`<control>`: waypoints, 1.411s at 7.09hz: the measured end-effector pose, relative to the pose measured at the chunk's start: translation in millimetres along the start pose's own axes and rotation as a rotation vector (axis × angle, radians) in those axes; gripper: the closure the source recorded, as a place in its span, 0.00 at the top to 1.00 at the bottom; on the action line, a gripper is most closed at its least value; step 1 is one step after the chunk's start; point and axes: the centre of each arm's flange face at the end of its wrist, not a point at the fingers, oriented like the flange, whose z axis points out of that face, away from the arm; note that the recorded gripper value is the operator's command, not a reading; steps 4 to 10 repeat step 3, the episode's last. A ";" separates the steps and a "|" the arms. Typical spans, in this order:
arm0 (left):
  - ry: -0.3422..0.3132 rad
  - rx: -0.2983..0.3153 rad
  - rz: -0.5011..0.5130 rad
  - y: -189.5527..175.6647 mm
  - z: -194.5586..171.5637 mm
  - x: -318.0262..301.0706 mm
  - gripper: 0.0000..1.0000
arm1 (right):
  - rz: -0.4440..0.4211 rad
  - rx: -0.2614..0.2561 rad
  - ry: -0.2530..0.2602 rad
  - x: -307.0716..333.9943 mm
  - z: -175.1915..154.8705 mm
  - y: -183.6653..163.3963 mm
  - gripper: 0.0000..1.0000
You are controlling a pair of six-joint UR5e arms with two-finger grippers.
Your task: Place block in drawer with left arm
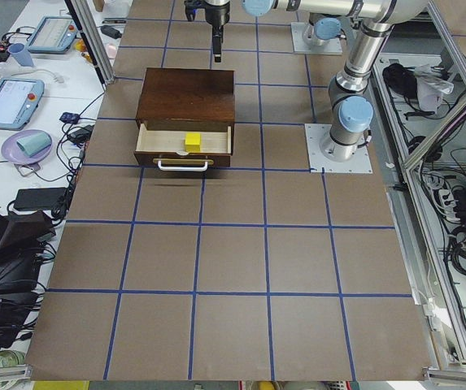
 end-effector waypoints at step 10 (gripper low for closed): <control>-0.003 0.002 -0.004 -0.4 -0.9 -2.3 1.00 | 0.000 0.000 0.000 0.0 0.0 0.0 1.00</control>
